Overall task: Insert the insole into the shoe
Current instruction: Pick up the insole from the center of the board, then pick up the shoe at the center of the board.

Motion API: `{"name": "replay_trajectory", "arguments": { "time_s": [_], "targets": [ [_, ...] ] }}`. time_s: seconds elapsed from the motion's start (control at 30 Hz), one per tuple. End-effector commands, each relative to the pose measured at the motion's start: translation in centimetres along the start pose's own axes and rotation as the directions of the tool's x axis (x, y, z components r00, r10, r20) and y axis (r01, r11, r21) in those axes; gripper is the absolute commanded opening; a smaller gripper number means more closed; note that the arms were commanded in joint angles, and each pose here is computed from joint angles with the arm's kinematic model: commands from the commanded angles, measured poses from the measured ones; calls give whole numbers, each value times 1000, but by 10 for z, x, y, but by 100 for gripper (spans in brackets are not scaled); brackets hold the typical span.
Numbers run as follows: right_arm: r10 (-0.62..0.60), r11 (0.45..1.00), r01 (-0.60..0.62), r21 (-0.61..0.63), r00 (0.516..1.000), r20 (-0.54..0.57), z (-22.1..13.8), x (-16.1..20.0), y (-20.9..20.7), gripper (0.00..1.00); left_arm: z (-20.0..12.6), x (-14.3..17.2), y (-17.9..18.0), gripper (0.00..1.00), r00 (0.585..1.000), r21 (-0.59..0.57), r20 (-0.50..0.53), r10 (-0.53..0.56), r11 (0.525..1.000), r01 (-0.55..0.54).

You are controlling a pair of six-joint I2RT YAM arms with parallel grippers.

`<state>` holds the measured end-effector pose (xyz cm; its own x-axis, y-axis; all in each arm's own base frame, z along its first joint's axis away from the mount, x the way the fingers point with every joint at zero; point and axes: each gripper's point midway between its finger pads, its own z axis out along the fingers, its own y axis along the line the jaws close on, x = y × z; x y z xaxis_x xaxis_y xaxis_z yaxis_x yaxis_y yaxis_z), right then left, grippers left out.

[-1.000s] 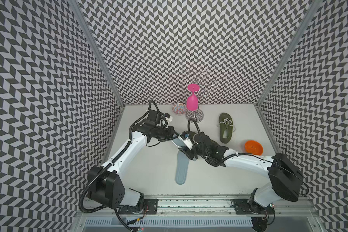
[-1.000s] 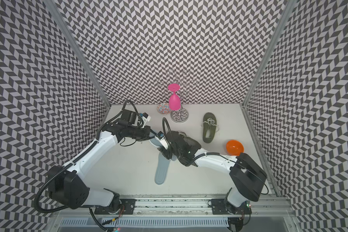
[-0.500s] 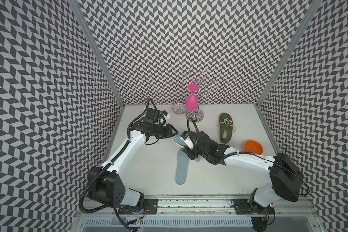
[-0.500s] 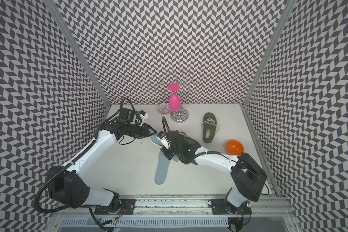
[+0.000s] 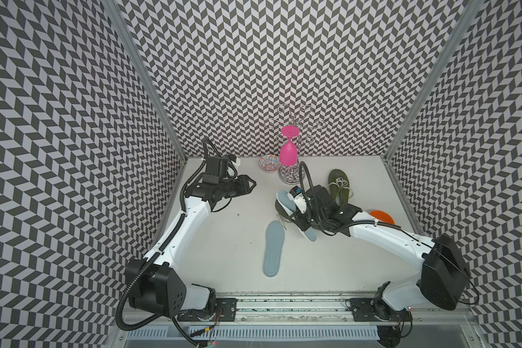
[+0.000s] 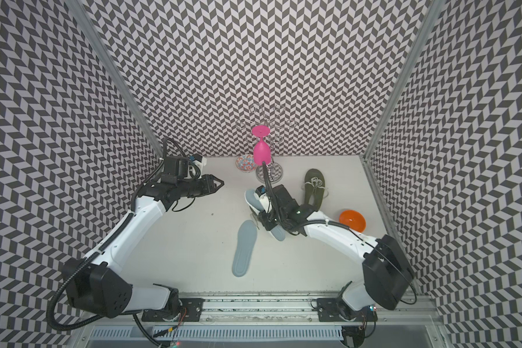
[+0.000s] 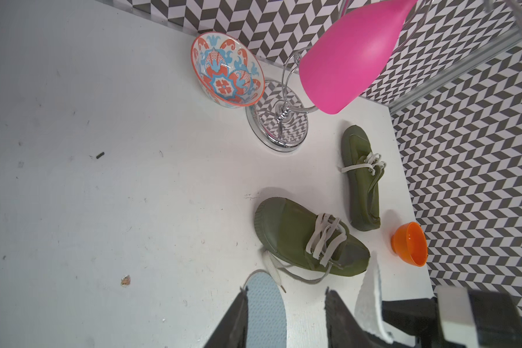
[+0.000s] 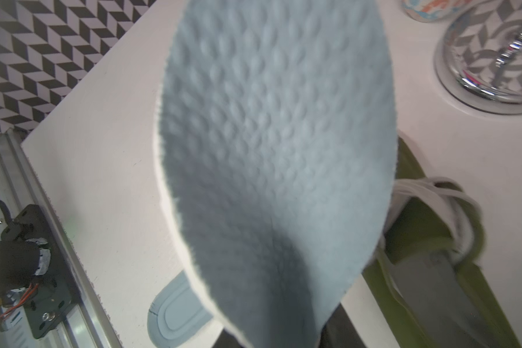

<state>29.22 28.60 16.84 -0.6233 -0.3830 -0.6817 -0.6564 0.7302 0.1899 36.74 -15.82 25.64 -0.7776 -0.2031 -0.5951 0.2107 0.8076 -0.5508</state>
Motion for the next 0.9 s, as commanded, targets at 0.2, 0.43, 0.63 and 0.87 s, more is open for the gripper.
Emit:
{"name": "replay_trajectory", "arguments": {
  "time_s": [0.2, 0.43, 0.63, 0.87],
  "targets": [
    [322, 905, -319, 282, 946, 37, -72, 13, -108, 32, 59, 72, -52, 51, 966, 40, -141, 215, 977, -211],
    [418, 824, -437, 361, 899, 134, -96, 4, -166, 33, 119, 117, -89, 54, 896, -62, -223, 385, 911, -407],
    [437, 823, -452, 343, 891, 126, -88, 7, -170, 33, 155, 135, -89, 55, 829, -224, -313, 464, 812, -539],
    [448, 826, -467, 315, 884, 135, -85, 6, -168, 33, 173, 123, -74, 55, 812, -352, -348, 468, 738, -576]
  ]
}}
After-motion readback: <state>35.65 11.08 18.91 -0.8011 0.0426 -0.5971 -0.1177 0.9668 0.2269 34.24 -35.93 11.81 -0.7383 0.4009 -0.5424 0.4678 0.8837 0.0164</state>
